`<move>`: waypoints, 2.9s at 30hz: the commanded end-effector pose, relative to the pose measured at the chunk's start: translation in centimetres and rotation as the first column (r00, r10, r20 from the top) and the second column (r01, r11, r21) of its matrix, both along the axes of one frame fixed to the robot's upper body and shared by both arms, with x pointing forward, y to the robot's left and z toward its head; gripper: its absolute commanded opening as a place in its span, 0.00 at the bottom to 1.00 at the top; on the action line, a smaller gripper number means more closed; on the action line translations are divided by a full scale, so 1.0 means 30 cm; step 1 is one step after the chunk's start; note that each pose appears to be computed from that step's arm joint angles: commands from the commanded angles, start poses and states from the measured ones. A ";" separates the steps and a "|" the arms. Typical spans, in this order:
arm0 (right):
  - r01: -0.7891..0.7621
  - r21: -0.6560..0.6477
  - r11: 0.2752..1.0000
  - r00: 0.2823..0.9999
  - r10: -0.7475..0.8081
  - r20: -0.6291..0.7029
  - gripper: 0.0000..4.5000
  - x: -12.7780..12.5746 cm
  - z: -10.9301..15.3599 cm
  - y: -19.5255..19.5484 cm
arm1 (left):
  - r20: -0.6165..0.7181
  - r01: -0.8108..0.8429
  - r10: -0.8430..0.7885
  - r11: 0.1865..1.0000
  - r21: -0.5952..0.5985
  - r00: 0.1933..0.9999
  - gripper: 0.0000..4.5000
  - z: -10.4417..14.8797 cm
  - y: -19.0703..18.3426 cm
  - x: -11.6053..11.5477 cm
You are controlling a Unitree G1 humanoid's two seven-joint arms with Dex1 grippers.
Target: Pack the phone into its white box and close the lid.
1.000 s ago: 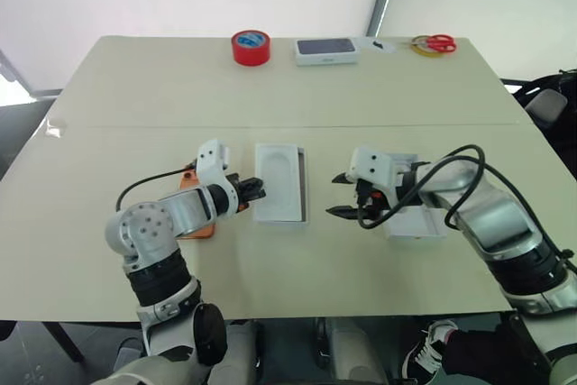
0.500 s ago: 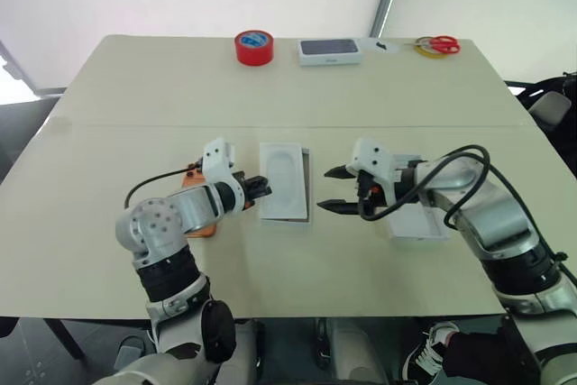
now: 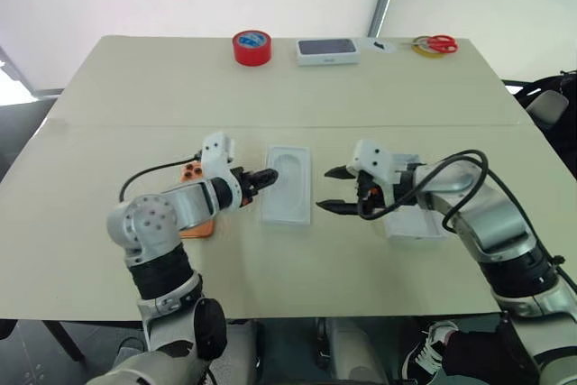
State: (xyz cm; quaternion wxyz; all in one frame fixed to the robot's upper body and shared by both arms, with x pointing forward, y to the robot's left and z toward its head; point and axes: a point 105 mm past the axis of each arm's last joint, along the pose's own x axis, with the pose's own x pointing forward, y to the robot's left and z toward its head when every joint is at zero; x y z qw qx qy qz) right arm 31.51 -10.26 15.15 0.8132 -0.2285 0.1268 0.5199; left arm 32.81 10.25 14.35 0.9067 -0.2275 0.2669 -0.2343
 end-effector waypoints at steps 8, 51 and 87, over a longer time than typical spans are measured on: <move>0.140 -0.006 0.990 0.986 -0.139 0.088 0.01 0.125 0.052 0.080 | 0.344 -0.103 0.021 0.970 0.222 0.939 0.75 0.138 0.214 -0.010; -0.117 -0.246 0.962 0.992 0.127 0.024 0.01 0.061 -0.112 0.311 | 0.465 0.074 -0.346 0.858 0.509 0.815 0.75 0.021 0.326 -0.250; -0.183 -0.292 0.939 0.971 0.220 0.097 0.00 0.014 -0.127 0.633 | -0.107 0.029 -0.013 0.989 0.144 0.994 0.99 -0.125 0.310 -0.171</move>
